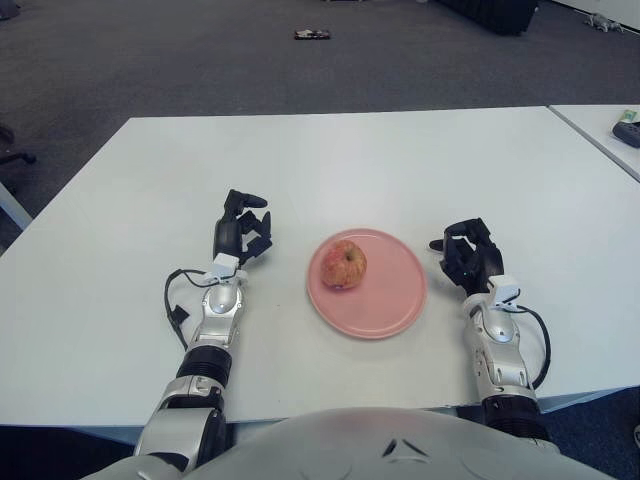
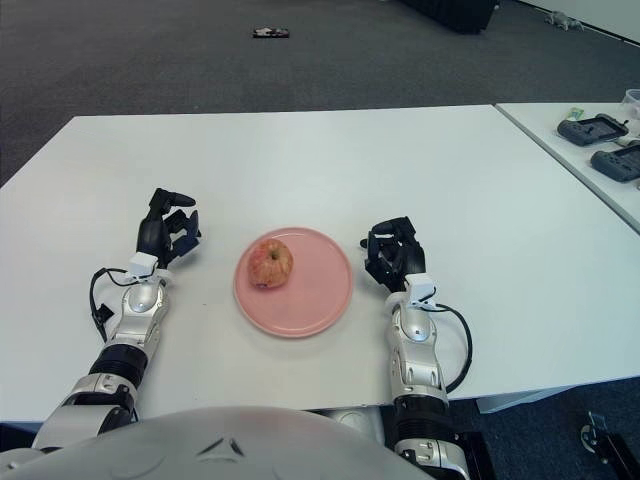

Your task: Put the apple into the plate.

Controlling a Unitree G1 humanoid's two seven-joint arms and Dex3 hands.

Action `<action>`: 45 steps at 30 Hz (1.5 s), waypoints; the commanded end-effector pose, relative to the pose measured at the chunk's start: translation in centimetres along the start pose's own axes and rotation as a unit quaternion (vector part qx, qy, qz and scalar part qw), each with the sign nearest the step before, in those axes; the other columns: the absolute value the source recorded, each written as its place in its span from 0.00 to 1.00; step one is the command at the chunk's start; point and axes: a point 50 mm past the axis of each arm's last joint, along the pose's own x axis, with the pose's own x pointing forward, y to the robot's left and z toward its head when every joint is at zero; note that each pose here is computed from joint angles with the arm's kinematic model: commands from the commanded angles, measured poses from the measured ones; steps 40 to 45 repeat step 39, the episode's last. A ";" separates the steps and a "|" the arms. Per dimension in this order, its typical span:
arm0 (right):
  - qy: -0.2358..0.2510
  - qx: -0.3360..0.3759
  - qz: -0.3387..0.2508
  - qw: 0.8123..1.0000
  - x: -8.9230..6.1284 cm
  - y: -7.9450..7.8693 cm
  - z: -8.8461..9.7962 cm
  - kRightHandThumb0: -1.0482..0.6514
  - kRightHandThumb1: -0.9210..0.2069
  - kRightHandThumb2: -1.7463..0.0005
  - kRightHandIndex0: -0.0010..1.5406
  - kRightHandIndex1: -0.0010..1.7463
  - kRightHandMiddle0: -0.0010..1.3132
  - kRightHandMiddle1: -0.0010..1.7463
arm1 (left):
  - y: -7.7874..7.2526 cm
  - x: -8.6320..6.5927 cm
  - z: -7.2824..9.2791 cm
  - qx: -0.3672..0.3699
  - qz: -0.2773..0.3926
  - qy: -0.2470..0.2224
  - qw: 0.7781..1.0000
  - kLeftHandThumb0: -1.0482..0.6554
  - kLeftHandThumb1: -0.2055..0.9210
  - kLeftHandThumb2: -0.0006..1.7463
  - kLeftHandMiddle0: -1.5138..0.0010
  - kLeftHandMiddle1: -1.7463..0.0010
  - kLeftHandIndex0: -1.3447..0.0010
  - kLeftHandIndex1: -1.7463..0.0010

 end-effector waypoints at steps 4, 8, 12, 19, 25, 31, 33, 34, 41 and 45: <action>-0.011 0.003 0.003 1.000 0.4 0.1 0.4 0.40 0.14 0.57 0.32 0.71 0.22 1.00 | -0.3 -1.9 -1.7 0.000 -0.004 0.049 0.999 0.39 0.79 0.49 0.44 0.00 0.75 0.00; -0.010 0.003 0.003 1.000 0.4 0.1 0.4 0.40 0.15 0.57 0.32 0.71 0.22 1.00 | -0.3 -2.0 -1.8 -0.002 -0.003 0.050 0.999 0.39 0.79 0.49 0.42 0.00 0.74 0.00; -0.009 0.004 0.004 1.000 0.4 0.1 0.4 0.40 0.14 0.57 0.32 0.71 0.22 1.00 | -0.4 -2.1 -1.9 -0.006 -0.002 0.054 0.999 0.39 0.78 0.50 0.42 0.00 0.74 0.00; -0.009 0.006 0.005 1.000 0.4 0.1 0.4 0.40 0.14 0.57 0.32 0.71 0.22 1.00 | -0.6 -2.2 -2.0 -0.031 -0.008 0.063 0.998 0.39 0.77 0.51 0.43 0.00 0.73 0.00; -0.007 0.003 0.008 1.000 0.4 0.1 0.3 0.40 0.13 0.58 0.32 0.71 0.21 1.00 | -0.8 -2.3 -2.4 -0.111 -0.006 0.105 0.988 0.39 0.77 0.51 0.45 0.00 0.74 0.00; -0.006 0.007 0.009 1.000 0.4 0.1 0.3 0.40 0.12 0.59 0.32 0.71 0.20 1.00 | -0.6 -2.4 -3.0 -0.172 0.028 0.153 0.973 0.39 0.78 0.50 0.51 0.00 0.74 0.00; -0.007 0.006 0.010 1.000 0.4 0.1 0.3 0.40 0.12 0.59 0.32 0.71 0.20 1.00 | -0.6 -2.4 -3.1 -0.185 0.042 0.168 0.967 0.39 0.78 0.50 0.53 0.00 0.75 0.00; -0.007 0.005 0.010 1.000 0.4 0.1 0.3 0.40 0.11 0.59 0.32 0.71 0.20 1.00 | -0.6 -2.4 -3.1 -0.190 0.048 0.174 0.965 0.39 0.78 0.50 0.54 0.00 0.75 0.00; -0.007 0.005 0.010 1.000 0.4 0.1 0.3 0.41 0.11 0.60 0.32 0.71 0.20 1.00 | -0.5 -2.5 -3.2 -0.201 0.067 0.191 0.958 0.39 0.81 0.47 0.58 0.00 0.76 0.00; -0.007 0.005 0.010 1.000 0.4 0.1 0.3 0.41 0.11 0.60 0.32 0.71 0.20 1.00 | -0.5 -2.5 -3.2 -0.201 0.067 0.191 0.958 0.39 0.81 0.47 0.58 0.00 0.76 0.00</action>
